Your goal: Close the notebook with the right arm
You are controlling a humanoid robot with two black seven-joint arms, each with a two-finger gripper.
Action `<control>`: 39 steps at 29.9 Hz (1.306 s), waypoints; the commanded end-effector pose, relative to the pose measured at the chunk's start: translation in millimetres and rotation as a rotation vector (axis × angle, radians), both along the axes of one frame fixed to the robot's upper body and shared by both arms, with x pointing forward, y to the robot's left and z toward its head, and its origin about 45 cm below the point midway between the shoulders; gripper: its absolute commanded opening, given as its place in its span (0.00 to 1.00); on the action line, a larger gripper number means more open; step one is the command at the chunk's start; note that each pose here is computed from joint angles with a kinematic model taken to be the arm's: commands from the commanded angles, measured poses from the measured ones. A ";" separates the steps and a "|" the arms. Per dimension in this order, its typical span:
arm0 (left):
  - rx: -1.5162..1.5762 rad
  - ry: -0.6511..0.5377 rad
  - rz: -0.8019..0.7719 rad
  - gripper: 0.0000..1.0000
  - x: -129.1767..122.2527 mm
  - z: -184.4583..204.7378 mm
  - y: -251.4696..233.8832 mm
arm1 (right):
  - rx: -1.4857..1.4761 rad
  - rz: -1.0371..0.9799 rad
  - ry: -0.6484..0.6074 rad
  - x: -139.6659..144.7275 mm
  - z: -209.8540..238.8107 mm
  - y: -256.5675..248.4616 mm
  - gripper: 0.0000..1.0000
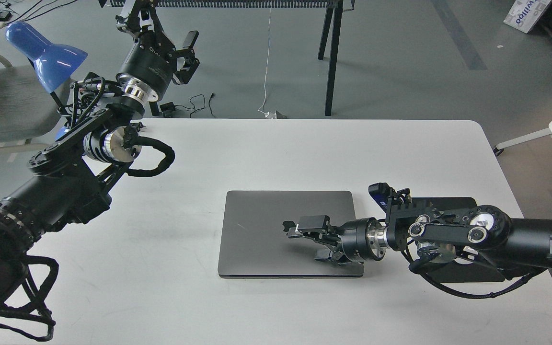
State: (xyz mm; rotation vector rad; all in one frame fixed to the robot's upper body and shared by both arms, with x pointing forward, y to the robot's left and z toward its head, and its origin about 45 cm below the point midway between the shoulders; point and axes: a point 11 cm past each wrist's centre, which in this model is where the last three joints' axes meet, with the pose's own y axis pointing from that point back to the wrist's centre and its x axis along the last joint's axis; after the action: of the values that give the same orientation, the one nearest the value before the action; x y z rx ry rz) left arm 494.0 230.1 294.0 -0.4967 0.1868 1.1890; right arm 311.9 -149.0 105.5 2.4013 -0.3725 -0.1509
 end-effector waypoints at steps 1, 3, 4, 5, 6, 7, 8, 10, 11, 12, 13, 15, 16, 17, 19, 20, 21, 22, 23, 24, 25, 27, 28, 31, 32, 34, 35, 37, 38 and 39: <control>-0.002 0.000 0.003 1.00 0.2 0.5 1.1 | -0.012 0.014 -0.002 -3.2 -4.7 -0.9 1.00; -0.002 0.000 0.002 1.00 -0.1 0.0 0.9 | -0.013 0.016 0.003 -5.5 -6.8 -0.8 1.00; -0.001 0.000 0.003 1.00 -0.1 0.1 1.6 | -0.010 0.020 0.002 -5.5 -5.7 0.8 1.00; -0.002 0.000 0.002 1.00 -0.1 0.0 0.9 | -0.010 0.021 0.000 -5.1 -5.3 1.6 1.00; -0.002 0.000 0.002 1.00 -0.1 -0.1 0.9 | -0.012 0.020 -0.004 -3.9 -5.0 1.0 1.00; -0.002 0.000 0.002 1.00 -0.1 -0.1 0.9 | -0.015 0.018 -0.007 -2.7 -5.2 0.0 1.00; -0.002 0.000 0.002 1.00 -0.1 -0.1 0.9 | -0.022 0.012 -0.012 -0.8 -6.1 -2.3 1.00; -0.002 0.000 0.002 1.00 -0.1 -0.1 0.9 | -0.026 0.009 -0.022 2.3 -5.1 -3.4 1.00; -0.002 0.000 0.002 1.00 -0.1 -0.1 0.9 | -0.023 0.011 -0.022 2.0 -4.8 -2.1 1.00; -0.002 0.000 0.002 1.00 -0.1 -0.1 0.9 | -0.023 0.009 -0.023 2.7 -4.2 -2.6 1.00; -0.002 0.000 0.002 1.00 -0.1 -0.1 0.9 | -0.021 0.013 -0.027 3.6 -2.1 -0.7 1.00; -0.002 0.000 0.002 1.00 -0.1 -0.1 0.9 | -0.005 0.008 -0.035 7.1 4.3 0.6 1.00; -0.002 0.000 0.002 1.00 -0.1 -0.1 0.9 | 0.004 0.011 -0.044 10.1 9.9 3.1 1.00; -0.002 0.000 0.002 1.00 -0.1 -0.1 0.9 | 0.024 0.011 -0.064 16.4 20.8 6.9 1.00; -0.002 0.000 0.002 1.00 -0.1 -0.1 0.9 | 0.066 -0.028 -0.123 38.6 49.6 2.4 1.00; -0.001 0.001 0.001 1.00 -0.2 -0.3 0.7 | 0.096 -0.052 -0.152 48.5 64.5 1.5 1.00; -0.002 0.000 0.002 1.00 -0.1 -0.1 0.9 | 0.143 -0.079 -0.186 60.1 83.8 3.7 1.00; -0.001 0.001 0.001 1.00 -0.2 -0.3 0.7 | 0.187 -0.106 -0.219 71.0 101.7 5.8 1.00; -0.001 0.001 0.001 1.00 -0.2 -0.3 0.7 | 0.230 -0.132 -0.252 81.8 119.0 7.3 1.00; -0.001 0.001 0.001 1.00 -0.2 -0.3 0.7 | 0.266 -0.154 -0.278 90.3 133.0 8.3 1.00; -0.001 0.001 0.001 1.00 -0.2 -0.3 0.7 | 0.311 -0.187 -0.314 101.6 150.9 6.8 1.00; -0.001 0.001 0.001 1.00 -0.2 -0.3 0.7 | 0.366 -0.288 -0.383 129.3 177.6 -10.9 1.00; -0.002 0.001 0.000 1.00 -0.3 -0.5 -0.1 | 0.388 -0.337 -0.409 140.7 188.0 -20.1 1.00; -0.001 0.001 0.001 1.00 -0.2 -0.3 0.7 | 0.453 -0.464 -0.462 165.4 209.2 -48.6 1.00; -0.001 0.001 0.001 1.00 -0.2 -0.3 0.7 | 0.474 -0.494 -0.469 170.0 213.7 -55.6 1.00; -0.001 0.000 0.001 1.00 0.0 0.4 0.5 | 0.517 -0.541 -0.486 176.9 224.7 -67.4 1.00; -0.001 0.001 0.001 1.00 -0.2 -0.3 0.7 | 0.544 -0.564 -0.490 179.1 229.7 -72.6 1.00; -0.001 0.001 0.001 1.00 -0.2 -0.3 0.7 | 0.603 -0.618 -0.486 181.9 235.5 -83.4 1.00; -0.001 0.001 0.001 1.00 -0.2 -0.3 0.7 | 0.639 -0.649 -0.483 183.4 238.5 -90.0 1.00; -0.002 0.001 0.000 1.00 -0.3 -0.5 -0.1 | 0.680 -0.684 -0.478 185.1 242.4 -97.0 1.00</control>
State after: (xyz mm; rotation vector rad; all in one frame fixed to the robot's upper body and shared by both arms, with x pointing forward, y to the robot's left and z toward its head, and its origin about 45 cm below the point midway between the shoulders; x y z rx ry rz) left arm 493.8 230.7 293.7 -0.4971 0.1881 1.1903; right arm 492.4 -227.9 338.2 2.7982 -1.4406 0.0764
